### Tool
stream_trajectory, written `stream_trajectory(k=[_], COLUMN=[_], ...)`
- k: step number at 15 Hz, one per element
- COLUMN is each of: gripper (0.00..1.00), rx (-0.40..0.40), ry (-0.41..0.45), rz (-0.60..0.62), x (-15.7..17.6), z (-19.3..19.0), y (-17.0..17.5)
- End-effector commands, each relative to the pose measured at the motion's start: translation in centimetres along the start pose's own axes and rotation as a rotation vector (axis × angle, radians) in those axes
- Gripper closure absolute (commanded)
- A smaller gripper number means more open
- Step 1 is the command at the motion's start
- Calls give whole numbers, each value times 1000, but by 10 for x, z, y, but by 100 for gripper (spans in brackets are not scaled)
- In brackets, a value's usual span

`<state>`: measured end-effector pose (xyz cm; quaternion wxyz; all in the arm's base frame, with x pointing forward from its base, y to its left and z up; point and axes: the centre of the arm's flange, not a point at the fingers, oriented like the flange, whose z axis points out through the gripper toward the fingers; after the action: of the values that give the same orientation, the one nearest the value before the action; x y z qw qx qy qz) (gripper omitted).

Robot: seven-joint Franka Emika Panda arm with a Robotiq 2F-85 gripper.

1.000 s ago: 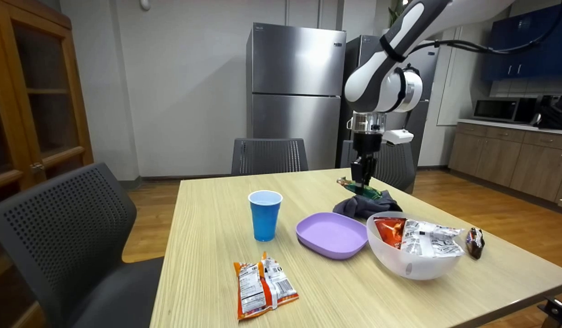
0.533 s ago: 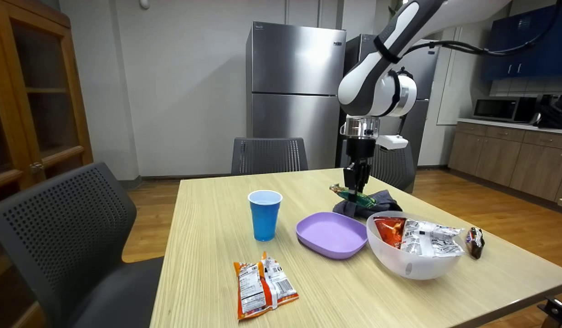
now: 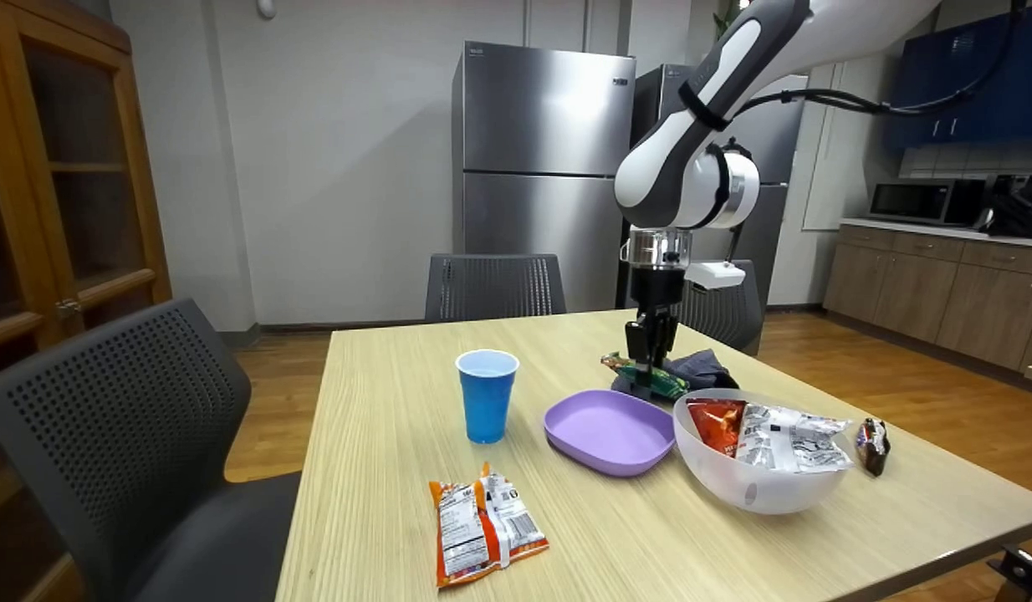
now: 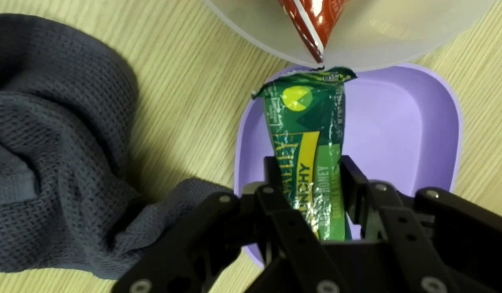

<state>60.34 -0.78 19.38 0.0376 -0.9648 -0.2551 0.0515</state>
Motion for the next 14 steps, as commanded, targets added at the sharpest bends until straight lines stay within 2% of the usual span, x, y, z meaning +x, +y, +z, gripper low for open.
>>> stream_trajectory(k=[1,8,14], gripper=[87,87,87], rx=[-15,-18,-16], ry=[17,2,-6], rz=[20,25,44], x=[6,14,15], z=[1,16,23], y=[-14,-25,-21])
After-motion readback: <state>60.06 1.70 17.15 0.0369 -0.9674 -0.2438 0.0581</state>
